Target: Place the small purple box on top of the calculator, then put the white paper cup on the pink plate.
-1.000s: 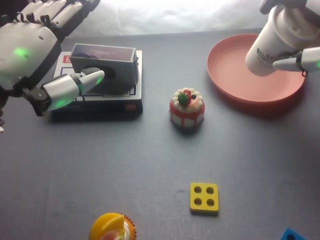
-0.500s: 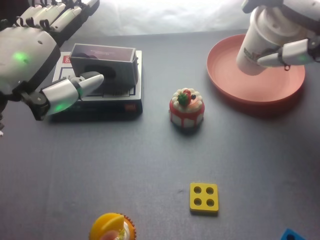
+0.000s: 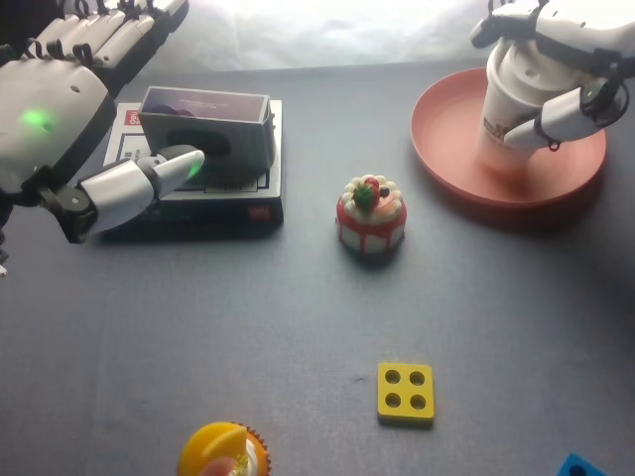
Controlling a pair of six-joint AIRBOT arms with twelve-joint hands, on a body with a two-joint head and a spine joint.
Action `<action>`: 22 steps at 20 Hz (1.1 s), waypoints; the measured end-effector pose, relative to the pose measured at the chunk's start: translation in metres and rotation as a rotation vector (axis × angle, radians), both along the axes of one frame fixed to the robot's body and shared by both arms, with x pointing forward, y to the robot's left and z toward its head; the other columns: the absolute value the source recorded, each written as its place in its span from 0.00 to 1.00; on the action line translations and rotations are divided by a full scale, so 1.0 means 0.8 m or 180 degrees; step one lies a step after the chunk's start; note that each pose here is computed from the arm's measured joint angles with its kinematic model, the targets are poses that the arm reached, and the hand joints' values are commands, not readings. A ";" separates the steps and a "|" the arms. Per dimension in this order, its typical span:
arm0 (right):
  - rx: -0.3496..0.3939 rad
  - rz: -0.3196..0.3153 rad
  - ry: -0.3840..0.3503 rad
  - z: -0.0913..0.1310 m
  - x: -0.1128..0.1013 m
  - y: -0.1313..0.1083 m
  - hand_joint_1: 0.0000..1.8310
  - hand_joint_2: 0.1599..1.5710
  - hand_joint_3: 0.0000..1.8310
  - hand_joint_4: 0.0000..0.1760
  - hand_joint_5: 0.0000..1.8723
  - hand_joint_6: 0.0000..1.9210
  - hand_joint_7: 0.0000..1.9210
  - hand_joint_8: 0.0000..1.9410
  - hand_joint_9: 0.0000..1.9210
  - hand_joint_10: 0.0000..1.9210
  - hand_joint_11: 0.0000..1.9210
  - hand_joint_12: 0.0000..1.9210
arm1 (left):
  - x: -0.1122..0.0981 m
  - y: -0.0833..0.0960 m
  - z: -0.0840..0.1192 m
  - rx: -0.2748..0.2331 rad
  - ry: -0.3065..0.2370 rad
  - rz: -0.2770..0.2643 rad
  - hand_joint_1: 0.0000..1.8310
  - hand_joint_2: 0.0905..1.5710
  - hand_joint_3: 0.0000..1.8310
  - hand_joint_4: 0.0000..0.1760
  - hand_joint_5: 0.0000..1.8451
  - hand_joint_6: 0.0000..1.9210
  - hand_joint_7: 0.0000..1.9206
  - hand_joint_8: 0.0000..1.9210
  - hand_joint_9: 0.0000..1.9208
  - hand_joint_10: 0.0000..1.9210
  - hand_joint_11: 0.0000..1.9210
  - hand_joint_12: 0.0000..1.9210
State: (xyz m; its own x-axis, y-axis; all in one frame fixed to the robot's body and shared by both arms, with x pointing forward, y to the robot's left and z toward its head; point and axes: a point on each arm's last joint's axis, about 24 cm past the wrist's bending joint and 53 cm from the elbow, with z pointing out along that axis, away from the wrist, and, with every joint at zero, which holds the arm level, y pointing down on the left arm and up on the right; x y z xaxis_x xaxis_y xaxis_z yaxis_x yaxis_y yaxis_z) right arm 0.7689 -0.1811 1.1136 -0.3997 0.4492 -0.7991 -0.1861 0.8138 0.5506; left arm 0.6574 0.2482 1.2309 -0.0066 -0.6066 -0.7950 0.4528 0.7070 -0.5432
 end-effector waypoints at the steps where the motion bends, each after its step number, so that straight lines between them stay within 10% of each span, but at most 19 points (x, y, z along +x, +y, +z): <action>1: 0.0002 -0.0008 0.0039 -0.004 0.001 0.000 0.53 0.70 0.00 0.00 0.07 0.16 0.05 0.12 0.00 0.45 0.00 0.86 | 0.000 0.000 0.002 -0.0009 -0.0016 -0.0002 0.34 0.75 0.00 0.27 0.02 0.00 0.00 0.00 0.02 0.00 0.00 0.30; 3: 0.0000 -0.0009 0.0089 -0.009 0.001 0.001 0.44 0.65 0.00 0.09 0.01 0.02 0.00 0.01 0.00 0.19 0.00 0.72 | -0.001 0.000 0.003 -0.0014 -0.0030 -0.0008 0.35 0.76 0.00 0.25 0.02 0.00 0.00 0.00 0.02 0.00 0.00 0.29; 4: 0.0007 -0.0025 0.0107 -0.010 0.002 -0.001 0.42 0.64 0.00 0.38 0.00 0.00 0.00 0.00 0.00 0.13 0.00 0.72 | -0.001 0.000 0.003 -0.0017 -0.0028 -0.0006 0.35 0.76 0.00 0.23 0.02 0.00 0.00 0.00 0.02 0.00 0.00 0.26; 5: 0.0009 -0.0028 0.0106 -0.010 0.002 -0.002 0.40 0.61 0.00 0.47 0.00 0.00 0.00 0.00 0.00 0.04 0.00 0.65 | -0.001 0.000 0.003 -0.0017 -0.0030 -0.0007 0.35 0.76 0.00 0.25 0.02 0.00 0.00 0.00 0.02 0.00 0.00 0.24; 10: -0.0011 -0.0019 0.0101 -0.010 0.002 -0.001 0.34 0.55 0.00 0.71 0.00 0.00 0.00 0.00 0.00 0.00 0.00 0.01 | -0.001 0.001 0.001 -0.0012 -0.0019 -0.0002 0.36 0.75 0.00 0.31 0.02 0.00 0.00 0.00 0.02 0.00 0.00 0.27; 17: 0.0031 0.0067 0.0105 -0.007 -0.011 0.014 0.27 0.50 0.00 0.92 0.00 0.00 0.00 0.00 0.00 0.00 0.00 0.00 | -0.002 0.003 -0.002 -0.0014 0.0003 0.0004 0.36 0.76 0.00 0.51 0.03 0.00 0.00 0.00 0.01 0.00 0.00 0.15; 22: 0.0126 0.0015 -0.0171 0.032 -0.019 -0.002 0.29 0.56 0.00 0.98 0.00 0.00 0.00 0.00 0.00 0.00 0.00 0.00 | -0.003 0.006 -0.007 -0.0018 0.0033 0.0027 0.36 0.74 0.00 0.57 0.02 0.00 0.00 0.00 0.01 0.00 0.00 0.31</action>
State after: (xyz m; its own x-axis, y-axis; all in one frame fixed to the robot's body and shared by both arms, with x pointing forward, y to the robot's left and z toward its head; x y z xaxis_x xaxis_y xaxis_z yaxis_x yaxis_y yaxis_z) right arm 0.7535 -0.1828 1.1388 -0.3588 0.4790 -0.8011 -0.2200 0.7907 0.5713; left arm 0.6552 0.2532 1.2256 -0.0096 -0.6110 -0.7916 0.4410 0.7079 -0.5518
